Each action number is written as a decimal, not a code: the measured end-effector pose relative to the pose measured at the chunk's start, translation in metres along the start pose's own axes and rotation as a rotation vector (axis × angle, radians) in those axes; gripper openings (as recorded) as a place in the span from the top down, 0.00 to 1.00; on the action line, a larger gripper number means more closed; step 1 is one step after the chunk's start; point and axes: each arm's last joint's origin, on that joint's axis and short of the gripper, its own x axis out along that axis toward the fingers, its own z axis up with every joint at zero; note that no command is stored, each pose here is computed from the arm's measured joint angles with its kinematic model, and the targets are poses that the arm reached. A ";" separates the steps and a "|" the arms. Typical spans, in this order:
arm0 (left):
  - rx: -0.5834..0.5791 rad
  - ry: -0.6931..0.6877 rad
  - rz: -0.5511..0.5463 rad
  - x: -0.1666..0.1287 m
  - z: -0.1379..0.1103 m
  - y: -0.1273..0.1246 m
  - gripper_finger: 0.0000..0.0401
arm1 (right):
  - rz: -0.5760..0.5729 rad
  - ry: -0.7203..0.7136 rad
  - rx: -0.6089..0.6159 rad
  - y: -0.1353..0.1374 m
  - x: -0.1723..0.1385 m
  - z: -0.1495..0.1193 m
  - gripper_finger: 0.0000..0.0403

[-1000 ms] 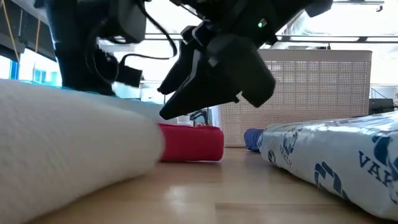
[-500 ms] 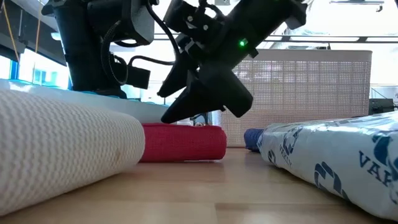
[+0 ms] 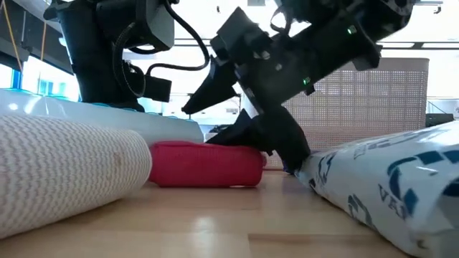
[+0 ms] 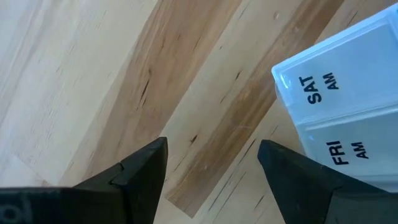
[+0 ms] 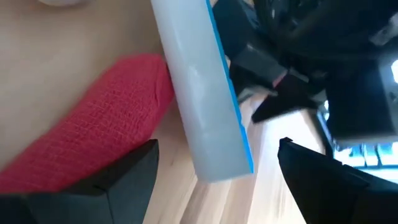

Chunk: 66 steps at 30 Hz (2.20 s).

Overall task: Pick & place medical supplies in basket/bin
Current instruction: Put the white medicine organizer into the white container

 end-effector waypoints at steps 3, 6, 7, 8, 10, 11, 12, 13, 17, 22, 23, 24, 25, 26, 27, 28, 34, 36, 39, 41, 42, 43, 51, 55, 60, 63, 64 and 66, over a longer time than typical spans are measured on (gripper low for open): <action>0.000 0.000 0.000 0.000 0.000 0.000 0.26 | 0.004 -0.025 -0.001 0.001 0.000 -0.004 0.21; 0.000 0.000 0.000 0.000 0.000 0.000 0.26 | 0.018 -0.043 0.004 0.000 0.001 -0.007 0.21; 0.000 0.000 0.000 0.000 0.000 0.000 0.26 | 0.018 -0.044 0.005 0.000 0.001 -0.008 0.22; 0.000 0.000 0.000 0.000 0.000 0.000 0.26 | 0.020 -0.045 0.006 -0.001 0.002 -0.009 0.23; 0.002 -0.001 0.000 0.000 0.000 0.000 0.26 | 0.026 -0.050 0.009 -0.002 0.003 -0.010 0.26; 0.002 -0.001 0.000 0.000 0.000 0.000 0.26 | 0.029 -0.050 0.011 -0.003 0.003 -0.012 0.27; 0.002 -0.001 0.000 0.001 0.000 0.000 0.26 | 0.033 -0.053 0.013 -0.004 0.004 -0.013 0.30; 0.002 -0.001 0.000 0.001 0.000 0.000 0.26 | 0.039 -0.057 0.015 -0.005 0.005 -0.013 0.32; 0.001 -0.004 -0.002 0.001 0.000 0.000 0.26 | 0.039 -0.090 0.023 -0.007 0.005 -0.013 0.39; 0.009 -0.018 -0.013 0.001 0.001 -0.002 0.26 | 0.022 -0.108 0.009 -0.010 0.006 -0.013 0.44; 0.007 -0.020 -0.015 0.001 0.002 -0.002 0.26 | 0.024 -0.109 0.012 -0.011 0.007 -0.014 0.45; 0.005 -0.023 -0.018 0.001 0.002 -0.002 0.26 | 0.031 -0.109 0.018 -0.011 0.007 -0.015 0.45; 0.005 -0.025 -0.020 0.001 0.002 -0.002 0.26 | 0.036 -0.104 0.022 -0.012 0.008 -0.017 0.45; 0.004 -0.027 -0.022 0.001 0.002 -0.003 0.26 | 0.042 -0.104 0.026 -0.012 0.008 -0.017 0.45; 0.003 -0.028 -0.023 0.001 0.003 -0.003 0.26 | 0.046 -0.104 0.027 -0.013 0.008 -0.018 0.45; 0.003 -0.029 -0.024 0.001 0.003 -0.003 0.26 | 0.047 -0.105 0.027 -0.013 0.009 -0.019 0.45; 0.019 -0.038 -0.034 0.001 0.004 -0.004 0.26 | 0.051 -0.109 0.025 -0.015 0.010 -0.021 0.46; 0.019 -0.038 -0.035 0.001 0.004 -0.004 0.26 | 0.061 -0.118 0.032 -0.016 0.010 -0.022 0.46; 0.018 -0.039 -0.036 0.001 0.004 -0.004 0.26 | 0.080 -0.150 0.051 -0.016 0.010 -0.020 0.49; 0.020 -0.042 -0.037 0.001 0.004 -0.004 0.26 | 0.087 -0.163 0.053 -0.016 0.010 -0.020 0.52; 0.020 -0.044 -0.034 0.001 0.004 -0.004 0.26 | 0.090 -0.169 0.054 -0.016 0.010 -0.020 0.54; 0.020 -0.048 -0.031 0.001 0.004 -0.004 0.26 | 0.094 -0.173 0.056 -0.016 0.010 -0.019 0.56; 0.033 -0.036 -0.008 -0.004 0.008 -0.004 0.26 | 0.111 -0.173 0.120 -0.014 0.009 -0.019 0.70; 0.056 -0.004 0.047 -0.022 0.018 -0.004 0.26 | 0.066 -0.113 0.133 -0.013 0.009 -0.018 0.72; 0.053 -0.030 0.078 -0.049 0.035 -0.006 0.26 | 0.015 -0.037 0.137 -0.012 0.008 -0.020 0.82; 0.069 -0.070 0.105 -0.065 0.042 -0.009 0.26 | 0.008 -0.018 0.135 -0.011 0.008 -0.021 0.93; 0.077 -0.089 0.116 -0.070 0.044 -0.010 0.26 | 0.016 -0.013 0.132 -0.010 0.008 -0.021 0.96; 0.095 -0.114 0.128 -0.080 0.044 -0.013 0.26 | 0.036 0.003 0.122 -0.008 0.008 -0.023 0.99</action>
